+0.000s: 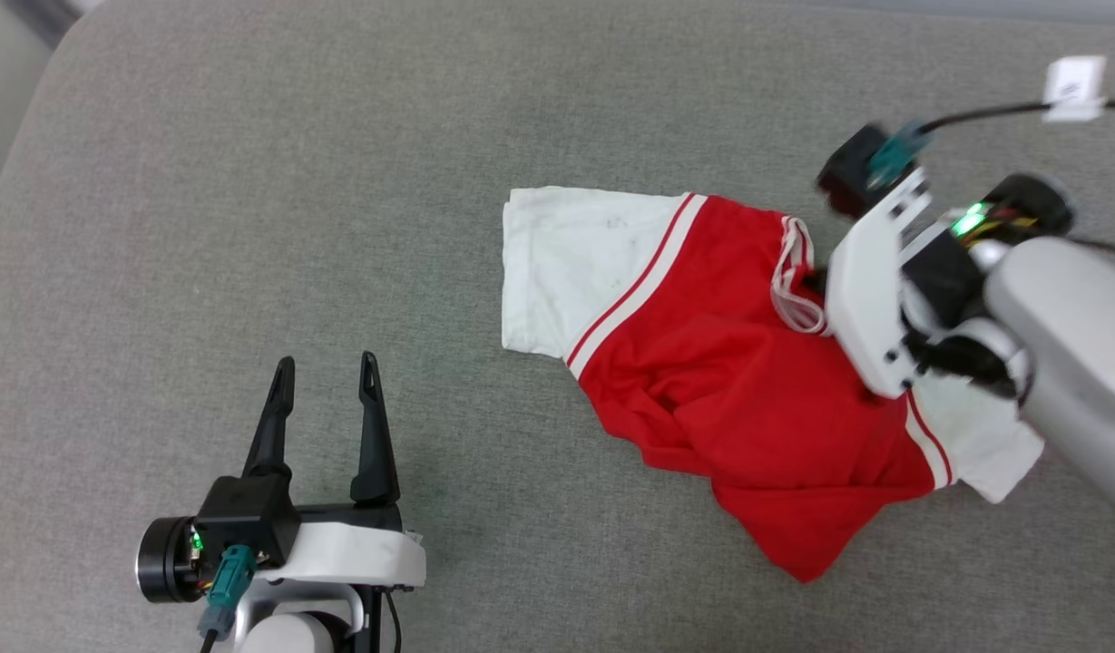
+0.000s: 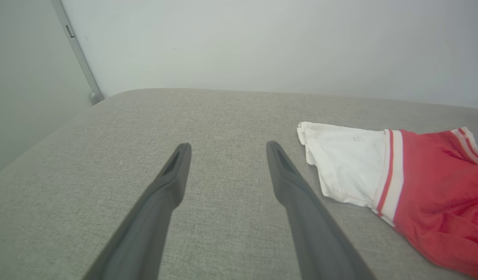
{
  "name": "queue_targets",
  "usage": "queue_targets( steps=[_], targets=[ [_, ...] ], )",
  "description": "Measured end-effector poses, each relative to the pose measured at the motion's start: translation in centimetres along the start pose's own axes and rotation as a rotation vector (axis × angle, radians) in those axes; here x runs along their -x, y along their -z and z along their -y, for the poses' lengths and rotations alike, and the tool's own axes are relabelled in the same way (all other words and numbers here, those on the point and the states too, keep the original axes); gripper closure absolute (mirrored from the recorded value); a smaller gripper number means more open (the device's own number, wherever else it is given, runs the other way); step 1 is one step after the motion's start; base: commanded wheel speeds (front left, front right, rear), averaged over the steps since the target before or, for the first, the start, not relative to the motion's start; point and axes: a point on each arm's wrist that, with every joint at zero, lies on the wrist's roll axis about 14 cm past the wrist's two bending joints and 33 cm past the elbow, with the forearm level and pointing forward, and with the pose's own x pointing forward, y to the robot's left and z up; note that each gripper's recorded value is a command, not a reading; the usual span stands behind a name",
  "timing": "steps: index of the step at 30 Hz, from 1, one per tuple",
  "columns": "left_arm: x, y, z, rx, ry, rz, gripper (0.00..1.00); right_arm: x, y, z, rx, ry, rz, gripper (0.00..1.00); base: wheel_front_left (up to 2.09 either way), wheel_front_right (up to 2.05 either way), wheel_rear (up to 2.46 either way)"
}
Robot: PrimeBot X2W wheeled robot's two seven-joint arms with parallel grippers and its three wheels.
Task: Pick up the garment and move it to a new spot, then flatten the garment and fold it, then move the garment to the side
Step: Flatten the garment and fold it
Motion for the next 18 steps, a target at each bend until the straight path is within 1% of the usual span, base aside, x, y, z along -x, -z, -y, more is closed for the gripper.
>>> queue_targets(
  steps=[4, 8, 9, 10, 13, 16, 18],
  targets=[
    [-0.1, 0.3, -0.5, -0.008, -0.014, -0.01, 0.0, -2.5, 2.5, -2.1, 0.023, -0.049, -0.102, 1.0, 0.0, 0.0, 0.0],
    [-0.1, 0.2, -0.6, -0.008, -0.02, -0.007, 0.0, -2.5, 2.7, -2.0, 0.009, -0.045, -0.093, 1.0, 0.0, 0.0, 0.0],
    [-0.1, 0.2, -0.6, -0.009, -0.021, -0.006, 0.0, -2.4, 2.5, -1.9, 0.013, -0.038, -0.075, 0.55, 0.0, 0.0, 0.0],
    [-0.1, 0.2, -0.6, -0.01, -0.021, -0.007, 0.0, -2.1, 2.3, -1.8, 0.016, -0.029, -0.051, 0.0, 0.0, 0.0, 0.0],
    [0.0, -0.1, -0.4, -0.019, -0.004, 0.003, 0.0, -0.8, 1.3, -0.8, 0.028, 0.012, 0.04, 0.0, 0.0, 0.0, 0.0],
    [-0.1, -0.5, 0.1, -0.031, 0.029, 0.017, 0.0, 1.4, -0.8, 0.4, 0.05, 0.062, 0.187, 0.0, 0.0, 0.0, 0.0],
    [-0.2, -1.1, 0.2, -0.043, 0.049, 0.035, 0.0, 3.5, -2.5, 1.7, 0.057, 0.11, 0.315, 0.0, 0.0, 0.0, 0.0]
  ],
)
